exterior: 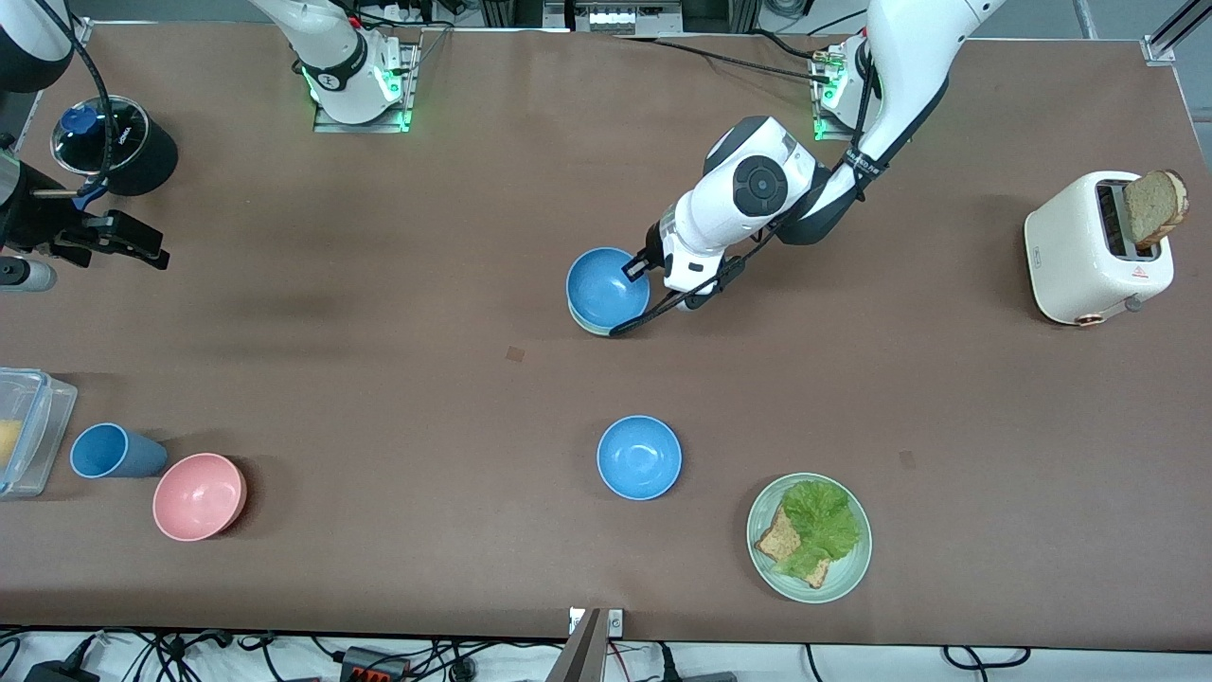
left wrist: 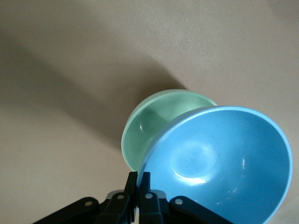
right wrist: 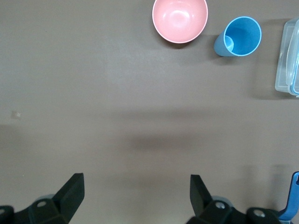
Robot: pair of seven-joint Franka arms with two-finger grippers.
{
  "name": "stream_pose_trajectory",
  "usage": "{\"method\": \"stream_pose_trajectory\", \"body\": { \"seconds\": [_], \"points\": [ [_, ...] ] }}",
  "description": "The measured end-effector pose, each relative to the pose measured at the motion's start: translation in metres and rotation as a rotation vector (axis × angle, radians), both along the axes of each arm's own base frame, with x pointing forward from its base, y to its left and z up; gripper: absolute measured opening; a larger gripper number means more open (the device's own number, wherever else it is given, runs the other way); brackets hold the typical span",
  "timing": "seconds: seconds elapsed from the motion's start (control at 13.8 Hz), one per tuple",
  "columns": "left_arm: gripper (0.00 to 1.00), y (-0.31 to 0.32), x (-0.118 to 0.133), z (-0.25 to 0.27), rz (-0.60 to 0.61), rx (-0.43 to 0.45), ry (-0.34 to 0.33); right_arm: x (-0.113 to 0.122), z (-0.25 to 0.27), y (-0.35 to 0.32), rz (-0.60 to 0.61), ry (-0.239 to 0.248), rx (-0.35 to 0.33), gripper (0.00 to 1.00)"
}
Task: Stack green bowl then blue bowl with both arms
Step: 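Lower the blue bowl into the green bowl with the left gripper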
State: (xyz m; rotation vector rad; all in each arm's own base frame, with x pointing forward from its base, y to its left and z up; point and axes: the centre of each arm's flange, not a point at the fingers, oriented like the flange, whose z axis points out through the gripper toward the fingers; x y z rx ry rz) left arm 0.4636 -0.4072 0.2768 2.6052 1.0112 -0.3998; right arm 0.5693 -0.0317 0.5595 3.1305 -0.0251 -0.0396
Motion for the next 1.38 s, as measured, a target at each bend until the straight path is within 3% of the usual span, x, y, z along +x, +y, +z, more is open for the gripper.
{"method": "stream_pose_trajectory", "body": {
  "seconds": [1.01, 1.38],
  "points": [
    [0.05, 0.000, -0.002, -0.025, -0.039, 0.034, -0.026, 0.000, 0.000, 0.000, 0.000, -0.001, 0.000, 1.00],
    [0.22, 0.000, 0.002, -0.026, -0.023, 0.039, -0.034, 0.000, 0.000, -0.001, -0.001, -0.001, 0.000, 1.00]
  ]
}}
